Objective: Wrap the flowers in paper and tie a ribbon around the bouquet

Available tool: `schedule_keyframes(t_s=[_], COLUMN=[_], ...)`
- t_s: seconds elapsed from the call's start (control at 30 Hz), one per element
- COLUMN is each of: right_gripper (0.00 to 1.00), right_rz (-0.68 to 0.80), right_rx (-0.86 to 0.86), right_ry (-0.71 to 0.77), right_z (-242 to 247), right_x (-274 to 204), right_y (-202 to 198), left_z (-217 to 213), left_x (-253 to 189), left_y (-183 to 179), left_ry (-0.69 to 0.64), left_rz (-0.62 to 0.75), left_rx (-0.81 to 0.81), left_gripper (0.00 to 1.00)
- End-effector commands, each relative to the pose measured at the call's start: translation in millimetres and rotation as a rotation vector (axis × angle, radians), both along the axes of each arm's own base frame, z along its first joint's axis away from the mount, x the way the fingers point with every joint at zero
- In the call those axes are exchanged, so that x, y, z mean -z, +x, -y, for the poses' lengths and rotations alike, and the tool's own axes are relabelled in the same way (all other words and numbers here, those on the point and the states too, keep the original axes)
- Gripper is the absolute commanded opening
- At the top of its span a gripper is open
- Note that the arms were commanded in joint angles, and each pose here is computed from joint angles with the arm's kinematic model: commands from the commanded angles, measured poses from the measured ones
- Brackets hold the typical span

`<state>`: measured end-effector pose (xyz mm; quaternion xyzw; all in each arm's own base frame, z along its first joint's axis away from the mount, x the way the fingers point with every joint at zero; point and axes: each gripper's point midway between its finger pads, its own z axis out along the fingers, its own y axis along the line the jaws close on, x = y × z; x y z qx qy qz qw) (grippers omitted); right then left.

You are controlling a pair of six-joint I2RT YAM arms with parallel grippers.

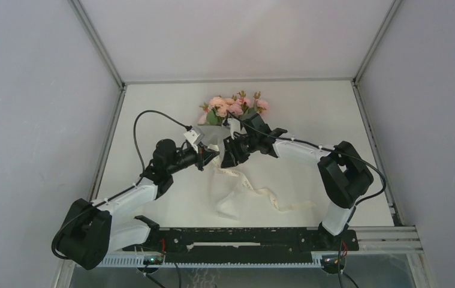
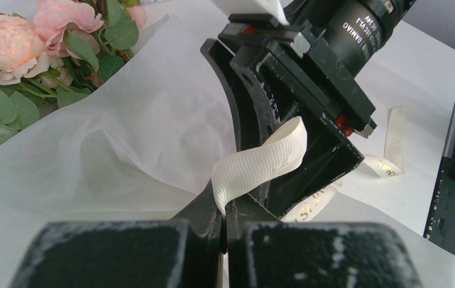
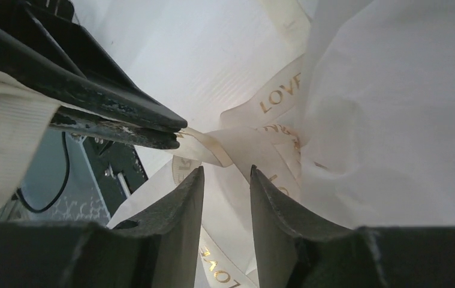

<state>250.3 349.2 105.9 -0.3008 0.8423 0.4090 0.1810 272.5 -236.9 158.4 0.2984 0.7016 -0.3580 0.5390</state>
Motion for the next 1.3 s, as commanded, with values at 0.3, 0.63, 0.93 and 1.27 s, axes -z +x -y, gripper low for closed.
schedule_keyframes(t_s=[0.3,0.63,0.93,1.27], right_gripper=[0.00,0.00,0.00,0.00], right_rz=[0.110,0.166,0.180,0.115], right_rx=[0.038,0.106,0.105,0.018], right_ry=[0.017,-0.005,0.017,0.124], right_z=[2,22,22,17], right_x=[-21,-36,-44,-50], right_y=[19,25,26,-14], left_z=[-3,-9,-11,-9], left_x=[-1,2,3,14], left_y=[5,18,20,29], left_ry=[-0.028,-0.012,0.012,0.118], left_rz=[0.022,0.040,0.085,0.265], left_rx=[-0.025,-0.068,-0.052,0.008], left_gripper=[0.00,0.00,0.00,0.00])
